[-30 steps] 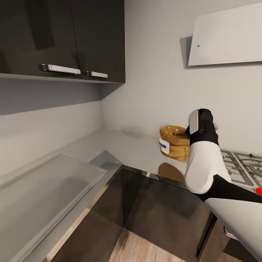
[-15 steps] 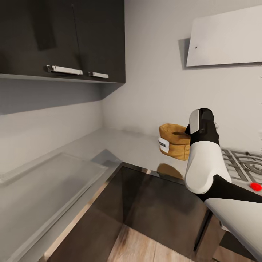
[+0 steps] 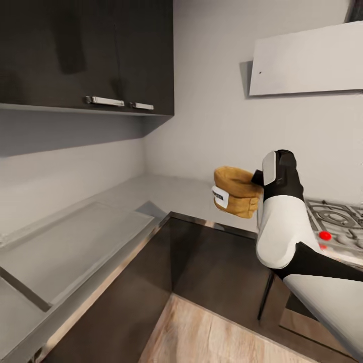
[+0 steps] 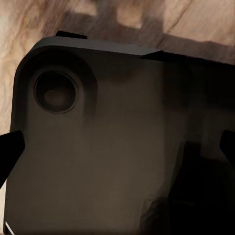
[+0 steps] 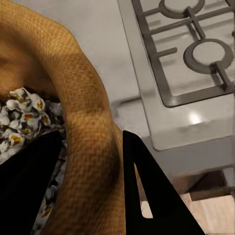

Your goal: In the kitchen, take the popcorn bag from the countertop, put it into the microwave, and heat it until the popcorn is cooked so the cooked popcorn ends up inside the bag.

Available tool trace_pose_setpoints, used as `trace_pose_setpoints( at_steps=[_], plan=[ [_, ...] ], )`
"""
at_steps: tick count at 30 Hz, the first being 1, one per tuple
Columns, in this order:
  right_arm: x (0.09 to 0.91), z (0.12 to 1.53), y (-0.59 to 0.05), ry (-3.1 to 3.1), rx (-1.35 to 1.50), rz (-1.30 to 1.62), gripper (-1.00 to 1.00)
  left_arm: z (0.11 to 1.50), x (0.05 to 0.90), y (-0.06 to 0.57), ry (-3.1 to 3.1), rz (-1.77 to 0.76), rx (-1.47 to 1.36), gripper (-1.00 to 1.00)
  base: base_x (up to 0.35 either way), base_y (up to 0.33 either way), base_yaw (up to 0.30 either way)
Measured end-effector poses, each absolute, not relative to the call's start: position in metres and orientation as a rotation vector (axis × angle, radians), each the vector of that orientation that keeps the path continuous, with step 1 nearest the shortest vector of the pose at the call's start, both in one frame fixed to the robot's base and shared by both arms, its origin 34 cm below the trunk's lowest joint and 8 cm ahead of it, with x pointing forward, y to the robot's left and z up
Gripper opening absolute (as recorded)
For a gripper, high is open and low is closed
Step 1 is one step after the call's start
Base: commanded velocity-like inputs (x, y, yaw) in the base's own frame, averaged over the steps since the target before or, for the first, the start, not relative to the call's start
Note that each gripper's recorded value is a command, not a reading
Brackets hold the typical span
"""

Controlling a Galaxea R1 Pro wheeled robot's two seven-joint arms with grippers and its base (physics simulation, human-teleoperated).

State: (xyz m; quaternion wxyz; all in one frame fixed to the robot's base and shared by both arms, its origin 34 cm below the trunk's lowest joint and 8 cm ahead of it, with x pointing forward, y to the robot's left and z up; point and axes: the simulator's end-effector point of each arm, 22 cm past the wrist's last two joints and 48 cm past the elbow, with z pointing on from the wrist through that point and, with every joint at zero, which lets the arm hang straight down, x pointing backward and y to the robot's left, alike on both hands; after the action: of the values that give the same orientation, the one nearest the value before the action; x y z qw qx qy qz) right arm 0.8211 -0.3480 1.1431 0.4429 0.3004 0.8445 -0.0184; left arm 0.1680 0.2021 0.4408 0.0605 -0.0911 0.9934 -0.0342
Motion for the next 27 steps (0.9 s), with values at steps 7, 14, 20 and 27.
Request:
trace_pose_setpoints(
  at_steps=[7,14,20,27],
  plan=[
    [0.830,1.140,-0.330,2.107,0.688,0.029,-1.00,0.441,0.168,0.202,3.006,-0.104,-0.274,1.00,-0.349,0.000,0.000],
    [0.831,1.139,-0.329,2.111,0.684,0.030,-1.00,0.441,0.168,0.201,3.009,-0.106,-0.266,1.00,-0.349,0.000,0.000],
    [0.831,1.139,-0.329,2.112,0.685,0.025,-1.00,0.441,0.167,0.200,3.009,-0.107,-0.264,1.00,-0.349,0.000,0.000],
    [0.830,1.138,-0.330,2.115,0.685,0.017,-1.00,0.441,0.167,0.201,3.009,-0.101,-0.269,1.00,-0.348,0.000,0.000]
  ],
)
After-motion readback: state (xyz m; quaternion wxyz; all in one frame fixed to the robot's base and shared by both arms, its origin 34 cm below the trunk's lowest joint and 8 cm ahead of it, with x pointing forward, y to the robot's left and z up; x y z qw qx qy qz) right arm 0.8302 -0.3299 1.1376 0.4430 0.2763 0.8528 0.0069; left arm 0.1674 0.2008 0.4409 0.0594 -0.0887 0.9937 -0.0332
